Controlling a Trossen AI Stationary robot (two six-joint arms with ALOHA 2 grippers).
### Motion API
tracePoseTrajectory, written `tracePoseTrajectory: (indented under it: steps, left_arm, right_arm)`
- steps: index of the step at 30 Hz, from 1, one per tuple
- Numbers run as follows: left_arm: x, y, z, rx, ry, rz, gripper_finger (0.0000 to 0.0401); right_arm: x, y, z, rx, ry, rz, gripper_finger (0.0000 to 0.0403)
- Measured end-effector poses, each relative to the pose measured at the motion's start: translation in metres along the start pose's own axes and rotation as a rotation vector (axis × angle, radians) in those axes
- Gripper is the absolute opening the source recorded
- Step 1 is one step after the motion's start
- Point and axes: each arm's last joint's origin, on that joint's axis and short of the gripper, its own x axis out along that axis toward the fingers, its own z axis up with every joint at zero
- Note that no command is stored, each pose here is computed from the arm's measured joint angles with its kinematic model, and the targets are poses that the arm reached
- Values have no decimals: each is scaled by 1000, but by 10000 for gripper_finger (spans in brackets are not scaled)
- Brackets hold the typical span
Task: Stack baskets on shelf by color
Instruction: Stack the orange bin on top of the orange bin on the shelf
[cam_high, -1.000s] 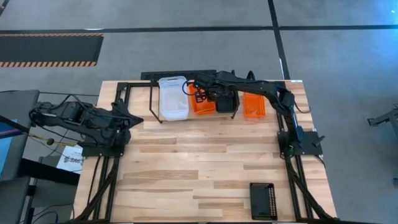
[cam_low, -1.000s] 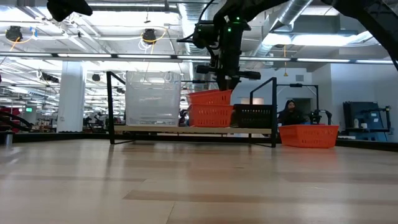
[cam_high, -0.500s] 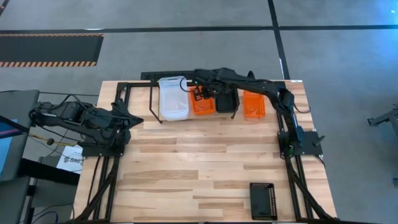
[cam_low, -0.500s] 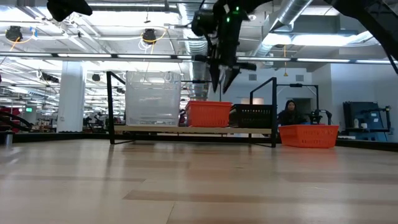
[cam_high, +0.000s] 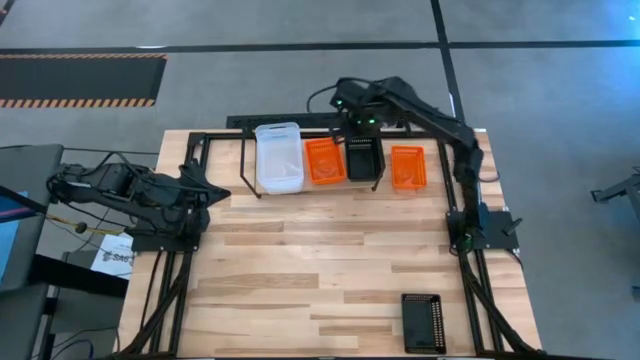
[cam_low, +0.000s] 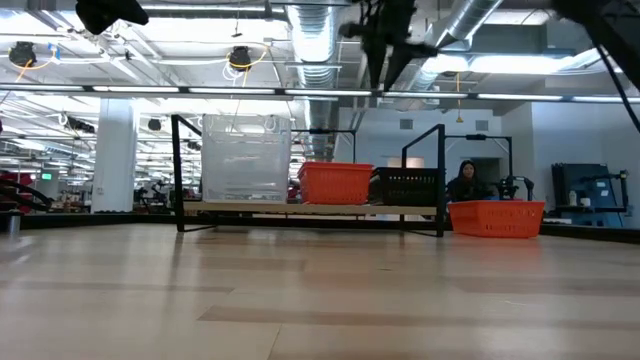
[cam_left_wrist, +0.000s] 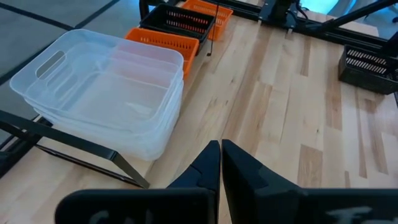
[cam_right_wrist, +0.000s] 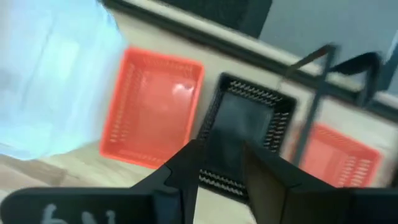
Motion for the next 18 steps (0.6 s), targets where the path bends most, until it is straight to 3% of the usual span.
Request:
tracePoseTrajectory:
  steps: [12,18]
  left_arm:
    - [0,0,-3,12,39,-22,0]
    - [0,1,-3,27,39,-14,0]
  right_arm:
    - [-46,-51,-18,138,-52,0,122]
    - [-45,-80,-55,248,5,-70,118]
